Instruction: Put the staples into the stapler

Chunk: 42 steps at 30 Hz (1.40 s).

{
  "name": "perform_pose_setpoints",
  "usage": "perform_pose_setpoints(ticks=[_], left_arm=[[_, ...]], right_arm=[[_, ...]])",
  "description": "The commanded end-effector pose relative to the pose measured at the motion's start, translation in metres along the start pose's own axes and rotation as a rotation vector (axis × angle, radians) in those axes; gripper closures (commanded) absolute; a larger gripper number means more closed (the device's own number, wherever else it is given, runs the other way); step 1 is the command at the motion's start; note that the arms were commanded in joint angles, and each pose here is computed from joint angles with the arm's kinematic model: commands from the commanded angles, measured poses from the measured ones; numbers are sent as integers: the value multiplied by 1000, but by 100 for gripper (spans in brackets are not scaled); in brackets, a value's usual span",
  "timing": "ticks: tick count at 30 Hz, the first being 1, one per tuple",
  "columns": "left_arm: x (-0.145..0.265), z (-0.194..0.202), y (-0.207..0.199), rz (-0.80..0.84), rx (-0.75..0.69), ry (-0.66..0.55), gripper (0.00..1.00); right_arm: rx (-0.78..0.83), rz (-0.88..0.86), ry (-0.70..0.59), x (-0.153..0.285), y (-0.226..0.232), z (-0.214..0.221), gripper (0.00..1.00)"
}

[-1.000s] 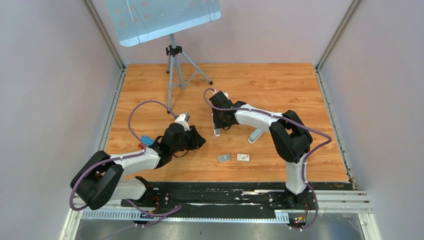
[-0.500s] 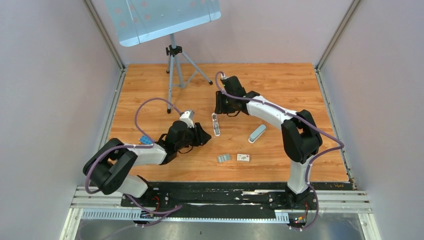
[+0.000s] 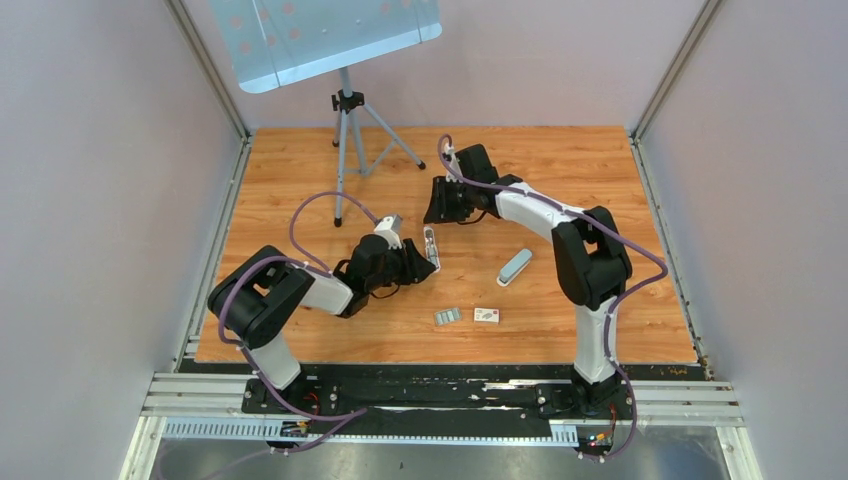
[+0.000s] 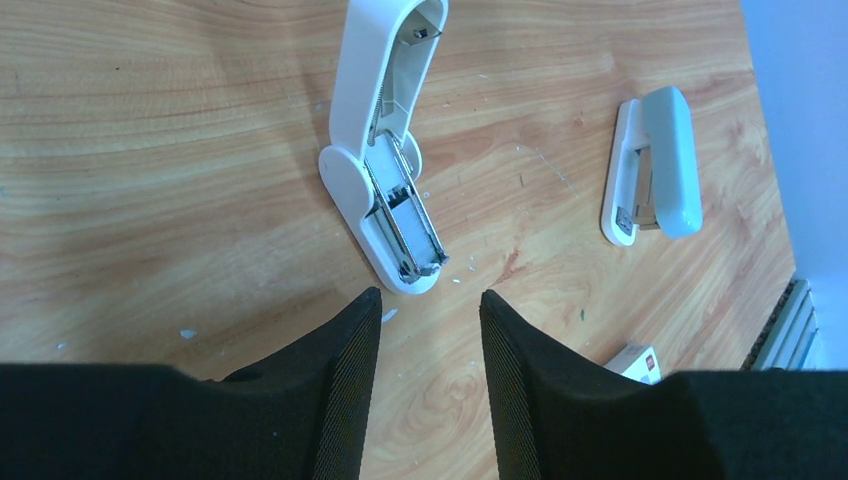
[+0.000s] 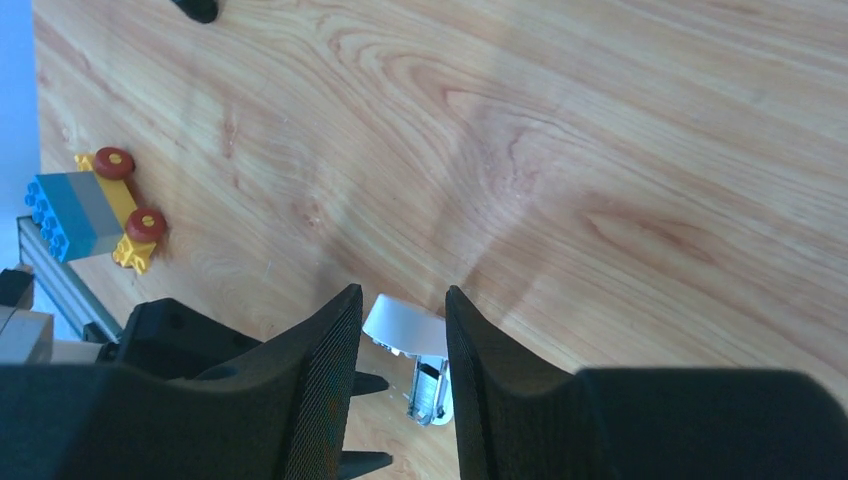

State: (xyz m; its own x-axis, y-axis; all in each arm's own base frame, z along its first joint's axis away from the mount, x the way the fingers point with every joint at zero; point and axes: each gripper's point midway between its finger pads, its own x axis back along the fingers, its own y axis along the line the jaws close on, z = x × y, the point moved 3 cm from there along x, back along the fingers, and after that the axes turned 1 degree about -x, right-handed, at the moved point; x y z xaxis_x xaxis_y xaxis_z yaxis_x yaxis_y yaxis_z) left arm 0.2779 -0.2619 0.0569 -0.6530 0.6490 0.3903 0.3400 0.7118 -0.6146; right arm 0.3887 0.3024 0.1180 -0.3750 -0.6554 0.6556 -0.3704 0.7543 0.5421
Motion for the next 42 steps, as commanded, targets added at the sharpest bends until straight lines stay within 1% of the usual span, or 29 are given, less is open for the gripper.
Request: perform_pose_setpoints(ticks=[1, 5, 11, 14, 20, 26, 35, 37, 40, 42], left_arm=[[-12, -8, -2, 20, -3, -27, 58], [-15, -5, 5, -10, -16, -18, 62], [-21, 1, 15, -43, -38, -1, 69], [-22, 4, 18, -49, -39, 8, 70], [-21, 6, 23, -74, -51, 14, 71], [-16, 7, 23, -77, -44, 17, 68], [11, 2, 16, -95, -9, 7, 59], [18, 1, 15, -95, 9, -3, 58], [25, -4, 9, -84, 25, -25, 55], [25, -10, 5, -79, 25, -35, 53]], right_arm=[[-1, -84, 29, -7, 5, -1, 60], [6, -101, 42, -8, 6, 2, 61], [13, -121, 48, 2, 11, 7, 70], [15, -130, 58, 8, 13, 14, 74], [13, -126, 85, 20, 10, 33, 76], [5, -95, 111, 28, 6, 50, 76], [-21, -35, 125, 36, 5, 62, 75], [-22, -15, 118, 37, 5, 61, 72], [-31, 12, 136, 34, 4, 63, 64], [-35, 18, 145, 29, 4, 63, 63]])
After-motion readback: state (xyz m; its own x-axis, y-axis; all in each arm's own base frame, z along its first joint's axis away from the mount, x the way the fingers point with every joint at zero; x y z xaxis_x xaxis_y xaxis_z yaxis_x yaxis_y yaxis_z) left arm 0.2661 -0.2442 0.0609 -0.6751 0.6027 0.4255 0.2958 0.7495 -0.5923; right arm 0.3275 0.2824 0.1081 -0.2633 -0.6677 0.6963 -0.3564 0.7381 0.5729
